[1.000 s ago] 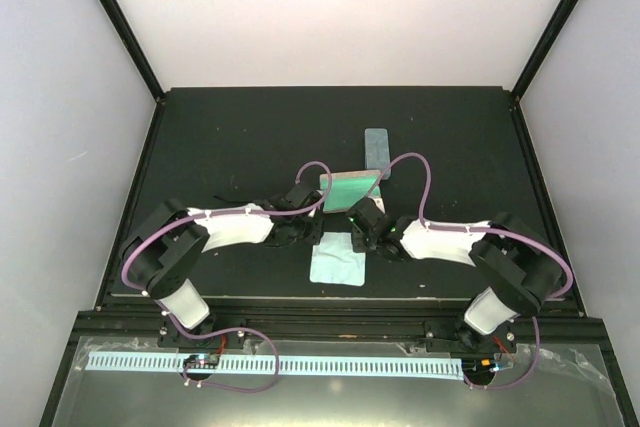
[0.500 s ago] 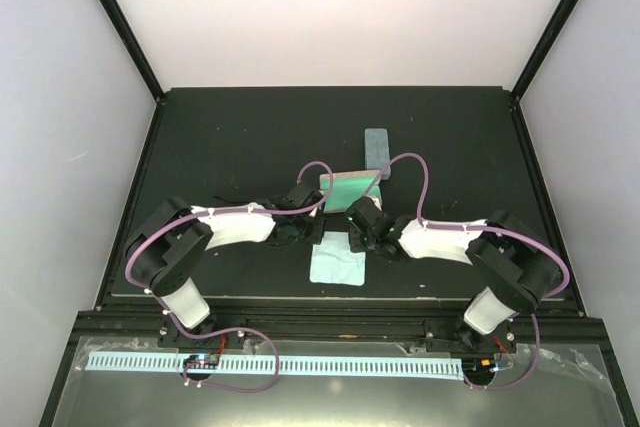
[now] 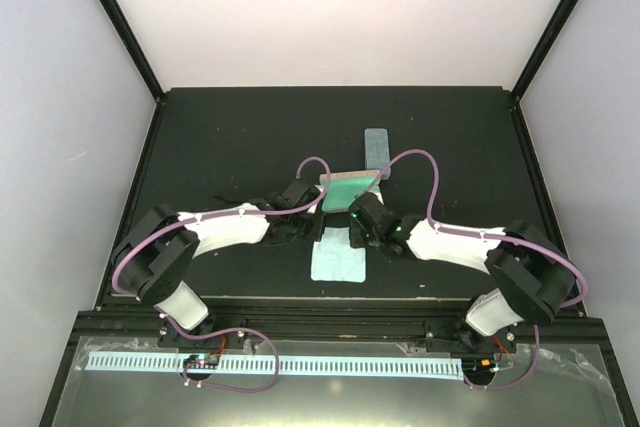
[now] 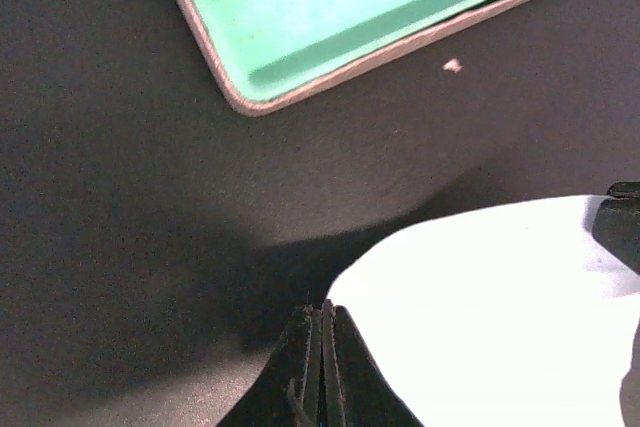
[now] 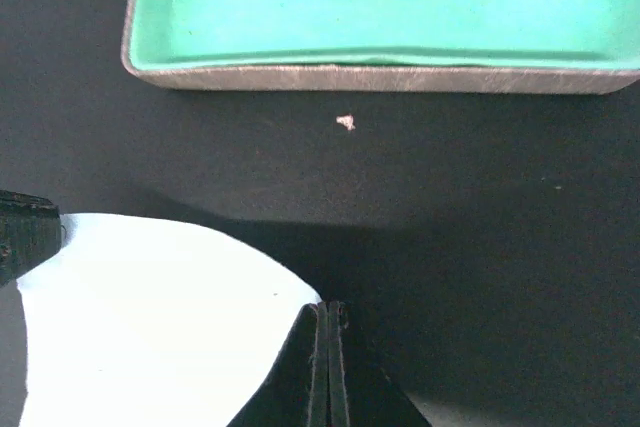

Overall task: Organize the sunglasses
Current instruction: Fold the glasses cleaning cloth at the center of the board.

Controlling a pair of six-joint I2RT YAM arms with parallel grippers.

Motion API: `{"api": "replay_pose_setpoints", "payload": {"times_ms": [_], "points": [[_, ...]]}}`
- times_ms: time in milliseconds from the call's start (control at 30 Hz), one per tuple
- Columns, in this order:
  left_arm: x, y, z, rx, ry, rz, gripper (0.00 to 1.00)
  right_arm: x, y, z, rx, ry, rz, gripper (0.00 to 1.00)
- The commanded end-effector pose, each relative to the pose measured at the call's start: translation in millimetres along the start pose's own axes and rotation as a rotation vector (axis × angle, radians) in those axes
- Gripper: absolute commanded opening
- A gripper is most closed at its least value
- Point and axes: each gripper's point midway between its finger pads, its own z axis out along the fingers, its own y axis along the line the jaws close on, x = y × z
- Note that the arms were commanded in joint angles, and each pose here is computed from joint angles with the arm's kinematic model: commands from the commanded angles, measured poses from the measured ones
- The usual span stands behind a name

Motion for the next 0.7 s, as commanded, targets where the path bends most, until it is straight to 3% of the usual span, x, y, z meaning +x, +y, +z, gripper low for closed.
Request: {"api": "replay_pose_setpoints", "payload": {"times_ms": [0,667], "points": [[-17,-12,-17,0.045,-0.059,0.031,0.02,-23,-2,-15,0.024,-0.079,0.025,0.01],[-4,-16,-20,0.093,-0.037,0.052,0.02,-9,3,-20,-0.054,-0.056,-0.002,0.01]]}}
